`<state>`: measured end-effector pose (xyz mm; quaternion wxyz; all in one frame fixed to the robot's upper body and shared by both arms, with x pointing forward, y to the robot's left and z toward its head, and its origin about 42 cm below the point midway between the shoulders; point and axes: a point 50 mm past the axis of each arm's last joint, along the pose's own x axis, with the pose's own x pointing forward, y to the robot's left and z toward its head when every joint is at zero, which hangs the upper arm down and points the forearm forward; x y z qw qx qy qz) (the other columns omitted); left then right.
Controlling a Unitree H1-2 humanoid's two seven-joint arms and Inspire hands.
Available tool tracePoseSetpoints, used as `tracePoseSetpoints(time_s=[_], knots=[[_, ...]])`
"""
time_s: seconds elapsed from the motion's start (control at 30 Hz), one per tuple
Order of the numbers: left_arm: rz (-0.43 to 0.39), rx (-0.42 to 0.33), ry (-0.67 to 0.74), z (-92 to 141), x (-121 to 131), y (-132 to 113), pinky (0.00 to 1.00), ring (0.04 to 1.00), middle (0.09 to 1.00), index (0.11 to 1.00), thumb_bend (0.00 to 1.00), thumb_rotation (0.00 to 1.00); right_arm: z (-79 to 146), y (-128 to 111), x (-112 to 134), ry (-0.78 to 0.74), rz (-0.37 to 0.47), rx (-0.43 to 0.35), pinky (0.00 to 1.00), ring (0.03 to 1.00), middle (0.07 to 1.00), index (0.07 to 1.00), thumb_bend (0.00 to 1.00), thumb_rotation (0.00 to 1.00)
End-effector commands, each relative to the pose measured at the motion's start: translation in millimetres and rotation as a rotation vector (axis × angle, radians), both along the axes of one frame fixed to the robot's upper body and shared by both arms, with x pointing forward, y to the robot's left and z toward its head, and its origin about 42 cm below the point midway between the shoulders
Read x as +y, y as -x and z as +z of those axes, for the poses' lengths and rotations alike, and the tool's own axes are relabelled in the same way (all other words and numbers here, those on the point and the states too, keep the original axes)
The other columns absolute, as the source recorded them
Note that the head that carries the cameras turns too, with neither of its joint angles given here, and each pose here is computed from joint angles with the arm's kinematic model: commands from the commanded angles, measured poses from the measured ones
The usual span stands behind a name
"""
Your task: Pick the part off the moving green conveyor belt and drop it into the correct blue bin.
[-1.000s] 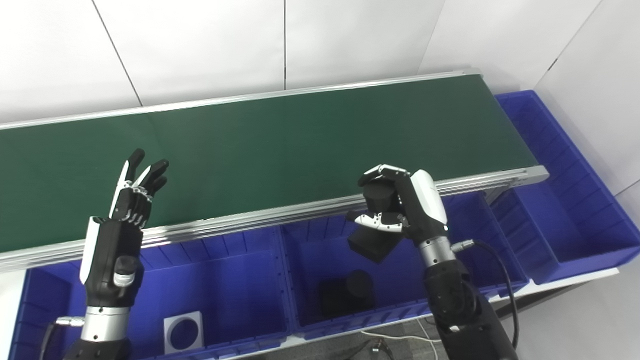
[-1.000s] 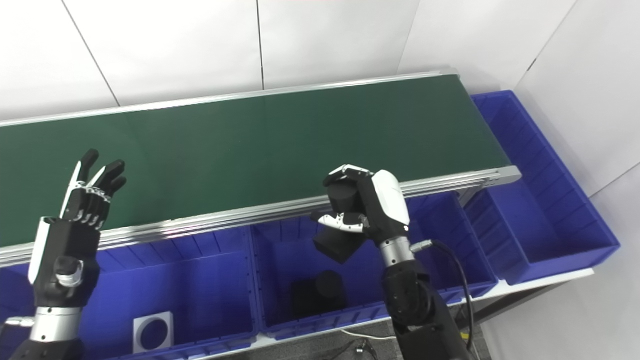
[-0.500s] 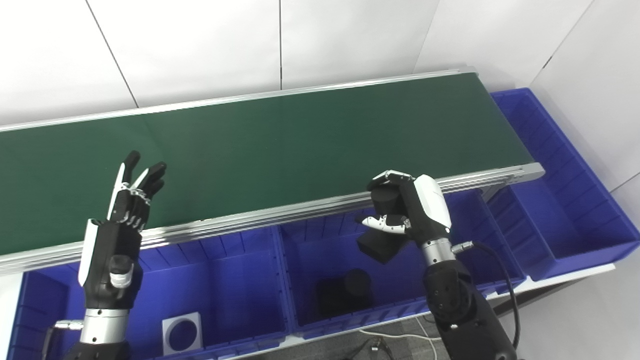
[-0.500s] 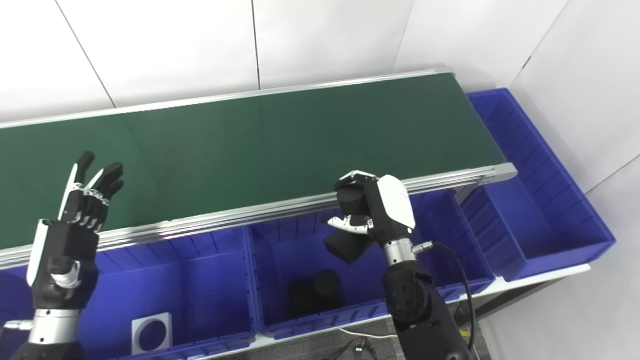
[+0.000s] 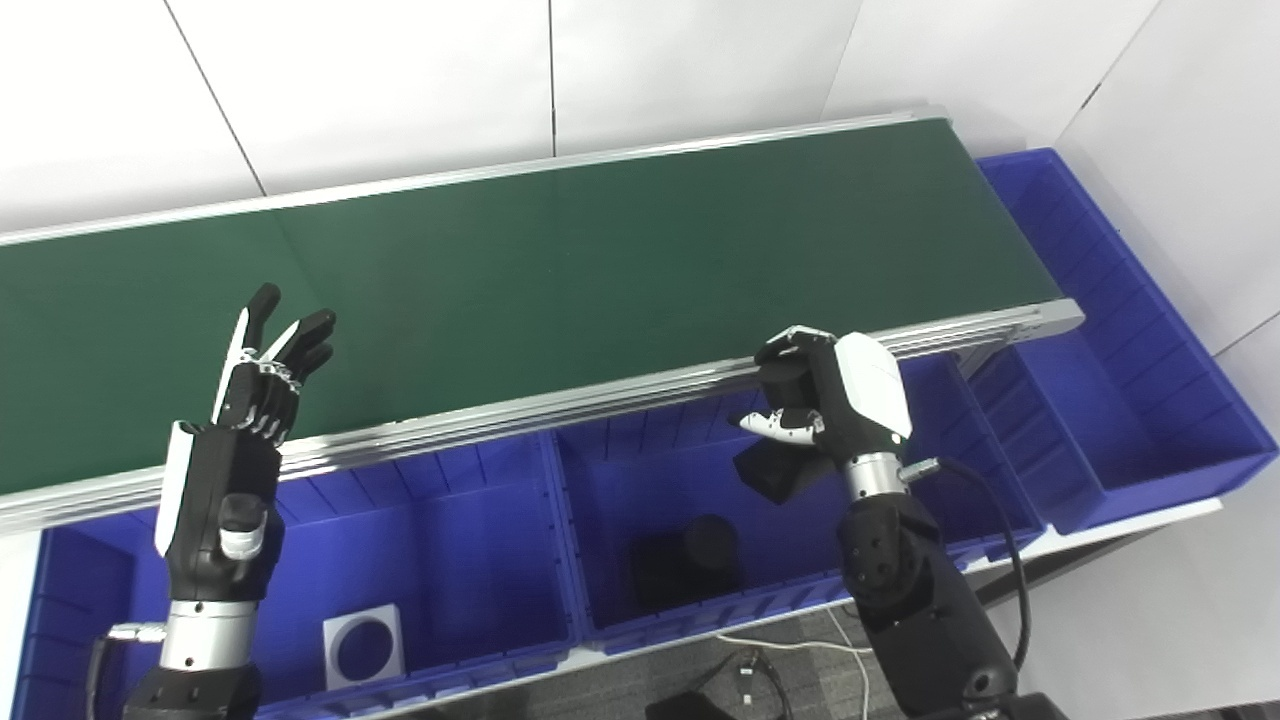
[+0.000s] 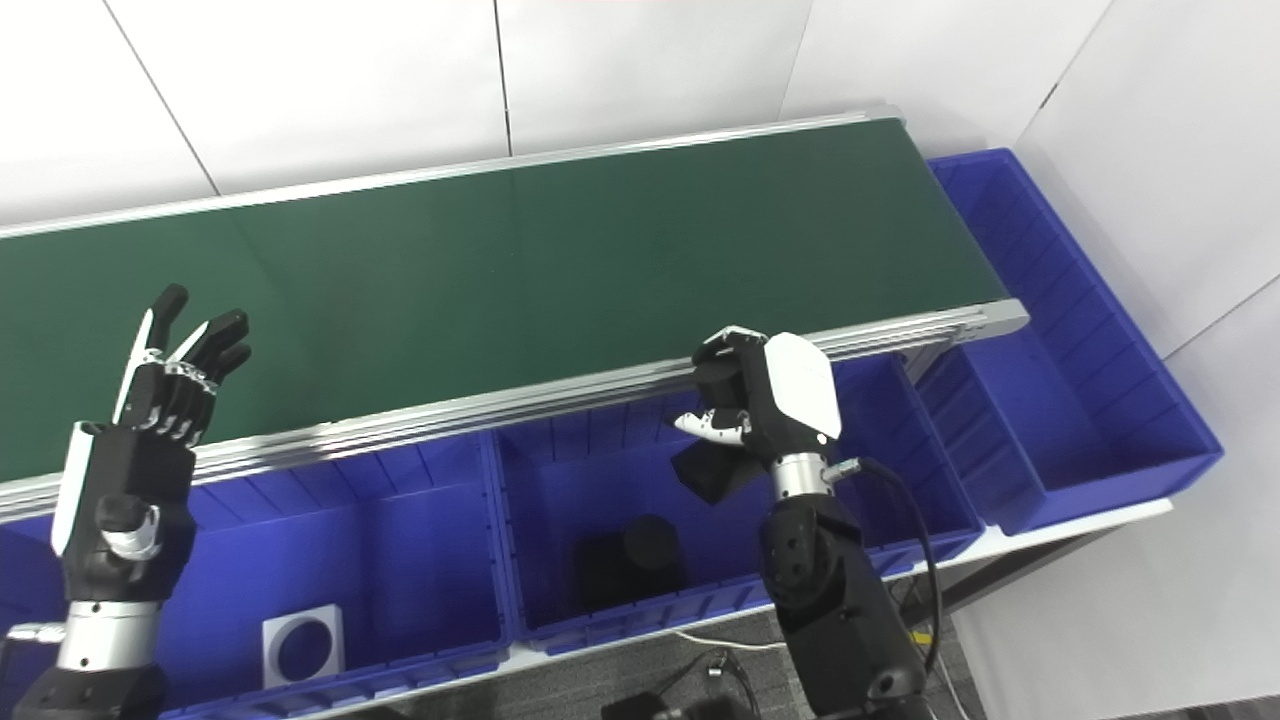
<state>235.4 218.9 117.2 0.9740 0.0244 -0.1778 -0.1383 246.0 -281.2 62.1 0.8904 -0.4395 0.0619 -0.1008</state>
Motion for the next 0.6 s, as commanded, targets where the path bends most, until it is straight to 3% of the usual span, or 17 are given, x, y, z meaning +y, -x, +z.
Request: tracePoseSetpoints(time_s=[0.0,0.1,0.13,0.17,0.23,0.27,0.4,0.57], knots=[[-0.009,-0.056,-0.008,11.2,-0.7,-1.3,0.88,0.899,0.876,0.975,0.89,1.0,11.6,-5.9,-3.5,0.017,-0.011,-0.023,0.33,0.392,0.472,0.541,0.51,0.0],[-0.01,-0.056,-0.006,12.6,-1.5,-0.9,0.87,0.891,0.87,0.97,0.88,1.0,13.9,-4.0,-3.1,0.021,0.017,0.014,0.35,0.43,0.462,0.53,0.52,0.0],[-0.012,-0.056,-0.004,12.7,-1.6,-0.9,0.87,0.893,0.871,0.97,0.88,0.99,14.8,-3.3,-2.9,0.022,0.022,0.029,0.36,0.457,0.524,0.601,0.74,0.15],[-0.012,-0.056,-0.003,12.8,-1.8,-1.1,0.87,0.894,0.872,0.969,0.88,0.99,15.5,-2.8,-2.8,0.019,0.025,0.041,0.37,0.474,0.563,0.645,0.88,0.24],[-0.009,-0.056,-0.003,13.5,-2.2,-1.1,0.86,0.889,0.868,0.967,0.88,0.99,16.3,-1.6,-2.0,0.009,0.031,0.057,0.42,0.517,0.61,0.695,0.97,0.31],[-0.008,-0.055,-0.002,13.8,-2.3,-1.1,0.87,0.889,0.865,0.963,0.88,0.99,16.6,-1.2,-1.6,0.004,0.033,0.063,0.48,0.582,0.66,0.731,0.99,0.36],[-0.005,-0.049,-0.009,13.1,-1.1,-0.6,0.87,0.894,0.868,0.966,0.88,0.99,16.3,-0.2,-1.2,-0.003,0.035,0.082,0.57,0.692,0.746,0.778,1.0,0.45],[-0.005,-0.048,-0.011,11.6,-0.8,-0.4,0.86,0.889,0.866,0.967,0.89,0.99,15.4,-0.4,-1.6,0.005,0.04,0.087,0.57,0.7,0.764,0.79,1.0,0.47]])
